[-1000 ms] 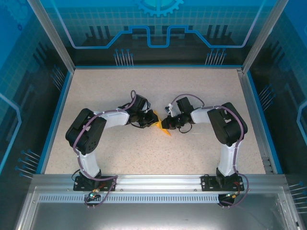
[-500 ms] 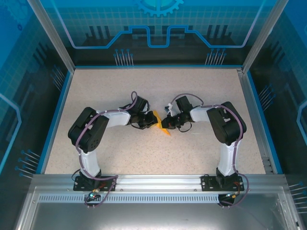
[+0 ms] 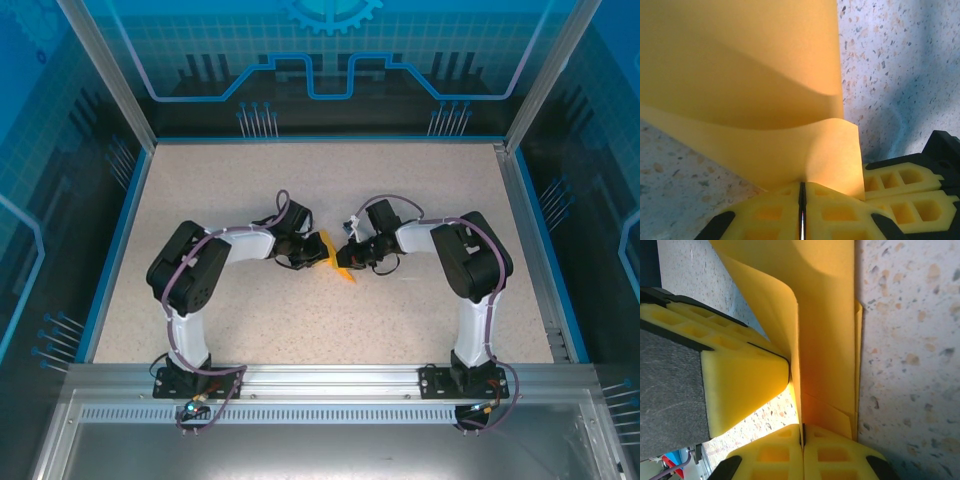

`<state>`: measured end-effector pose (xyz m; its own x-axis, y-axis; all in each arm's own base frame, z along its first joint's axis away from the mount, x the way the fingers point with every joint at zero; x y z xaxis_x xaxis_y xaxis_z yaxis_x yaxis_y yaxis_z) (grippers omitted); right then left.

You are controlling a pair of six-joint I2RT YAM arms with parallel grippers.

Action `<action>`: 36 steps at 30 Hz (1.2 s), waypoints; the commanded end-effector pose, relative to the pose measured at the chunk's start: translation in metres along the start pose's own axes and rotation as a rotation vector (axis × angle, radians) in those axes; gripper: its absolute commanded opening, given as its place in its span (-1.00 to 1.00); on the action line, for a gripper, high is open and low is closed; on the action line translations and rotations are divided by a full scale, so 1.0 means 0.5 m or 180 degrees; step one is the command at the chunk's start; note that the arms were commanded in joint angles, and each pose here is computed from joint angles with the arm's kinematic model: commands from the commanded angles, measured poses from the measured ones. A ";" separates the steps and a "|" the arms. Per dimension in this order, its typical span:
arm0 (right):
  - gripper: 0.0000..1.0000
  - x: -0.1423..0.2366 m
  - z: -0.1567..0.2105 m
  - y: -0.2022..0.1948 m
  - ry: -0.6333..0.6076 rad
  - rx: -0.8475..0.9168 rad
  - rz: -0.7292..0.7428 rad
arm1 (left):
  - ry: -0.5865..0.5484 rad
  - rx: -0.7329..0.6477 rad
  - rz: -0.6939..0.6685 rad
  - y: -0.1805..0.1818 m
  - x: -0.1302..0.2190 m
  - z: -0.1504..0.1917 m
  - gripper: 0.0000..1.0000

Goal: Fold a paper plane with a square sheet of paper (pick it up from the middle)
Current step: Fold the wing for the fifth time at the center of the table.

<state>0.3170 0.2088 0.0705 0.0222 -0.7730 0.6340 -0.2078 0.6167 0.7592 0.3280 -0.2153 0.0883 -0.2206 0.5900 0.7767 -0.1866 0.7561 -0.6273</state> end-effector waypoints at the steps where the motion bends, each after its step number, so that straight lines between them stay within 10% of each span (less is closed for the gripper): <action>1: -0.88 -0.019 0.020 -0.049 0.0139 -0.0263 0.0276 | 0.0069 0.0021 -0.0273 0.020 -0.014 0.004 -0.78; 36: -0.70 0.046 0.031 0.014 0.0219 -0.0399 0.0126 | 0.0202 0.0102 -0.0586 0.049 -0.032 0.010 -0.83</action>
<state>0.3086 0.2030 0.0894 0.0600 -0.7510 0.6575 -0.1307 0.6471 0.7511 0.3329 -0.2180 0.0861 -0.1832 0.5627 0.8061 -0.2090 0.7790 -0.5912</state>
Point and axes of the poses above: each hand's point on the last joint's axis, 136 mm out from that joint toward the fingers, its own x axis back along the fingers, its own y axis along the line the jaws close on, z = x × y, the point moved 9 cm from there along x, back along the fingers, and after that the axes turned 1 degree about -x, right-handed, at the moved point
